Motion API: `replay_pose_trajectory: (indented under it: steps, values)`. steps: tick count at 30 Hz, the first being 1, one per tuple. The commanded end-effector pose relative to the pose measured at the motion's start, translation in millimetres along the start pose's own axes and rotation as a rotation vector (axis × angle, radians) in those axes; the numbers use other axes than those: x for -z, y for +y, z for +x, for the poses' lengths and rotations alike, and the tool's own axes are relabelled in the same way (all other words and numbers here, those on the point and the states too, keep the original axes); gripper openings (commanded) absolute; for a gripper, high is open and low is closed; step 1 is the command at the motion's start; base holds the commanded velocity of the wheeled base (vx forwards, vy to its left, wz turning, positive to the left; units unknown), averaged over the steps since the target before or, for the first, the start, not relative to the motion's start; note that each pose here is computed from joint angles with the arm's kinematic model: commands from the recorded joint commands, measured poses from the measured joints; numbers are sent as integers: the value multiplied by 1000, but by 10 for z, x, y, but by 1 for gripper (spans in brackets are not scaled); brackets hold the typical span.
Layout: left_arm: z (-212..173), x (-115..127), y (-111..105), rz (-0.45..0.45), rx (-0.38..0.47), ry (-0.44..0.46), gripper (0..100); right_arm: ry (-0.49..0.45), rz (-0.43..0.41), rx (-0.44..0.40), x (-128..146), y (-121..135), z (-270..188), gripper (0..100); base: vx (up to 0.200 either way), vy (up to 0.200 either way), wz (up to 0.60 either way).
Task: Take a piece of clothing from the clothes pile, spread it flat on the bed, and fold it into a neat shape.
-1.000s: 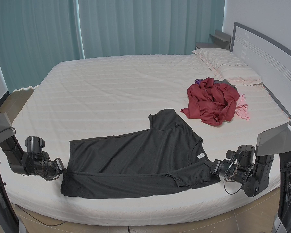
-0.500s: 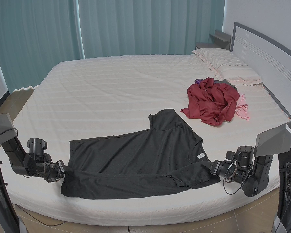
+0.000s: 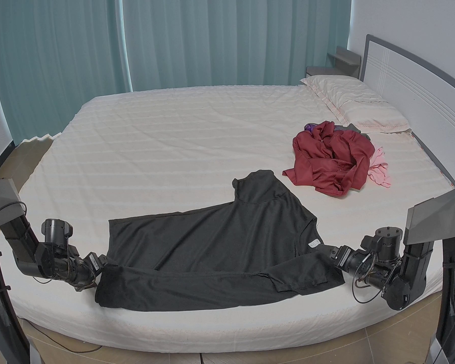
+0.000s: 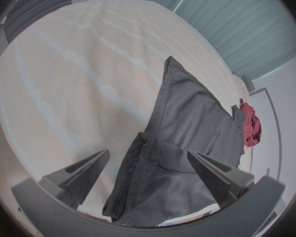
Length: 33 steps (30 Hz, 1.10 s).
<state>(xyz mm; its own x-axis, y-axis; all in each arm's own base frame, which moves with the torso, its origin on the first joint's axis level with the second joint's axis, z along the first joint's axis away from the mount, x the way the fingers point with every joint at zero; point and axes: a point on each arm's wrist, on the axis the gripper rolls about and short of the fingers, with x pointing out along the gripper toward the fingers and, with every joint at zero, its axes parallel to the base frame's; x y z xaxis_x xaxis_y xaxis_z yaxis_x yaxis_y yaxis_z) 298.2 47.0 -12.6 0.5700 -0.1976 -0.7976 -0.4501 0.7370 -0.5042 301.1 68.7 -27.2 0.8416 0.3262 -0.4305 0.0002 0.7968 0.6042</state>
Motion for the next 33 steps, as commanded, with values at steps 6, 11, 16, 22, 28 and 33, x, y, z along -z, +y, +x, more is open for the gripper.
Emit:
replay_pose_trajectory:
  steps: [6,11,16,22,28,33]
  values:
    - [-240,23,-89,-199,75,-9,100,125,78,-1,441,454,-188,100,0,0,0]
    - [-250,61,-73,-200,70,-3,100,135,83,52,577,392,-91,100,0,0,0]
    - [-249,142,-47,-182,84,-19,100,109,88,103,619,369,-93,100,0,0,0]
    - [-248,172,-37,-174,96,-33,100,101,91,115,608,346,-96,100,0,0,0]
    - [-248,172,-37,-174,96,-33,100,83,100,116,560,332,-83,100,0,0,0]
    - [-248,172,-37,-174,96,-33,100,86,100,123,560,324,-104,100,0,0,0]
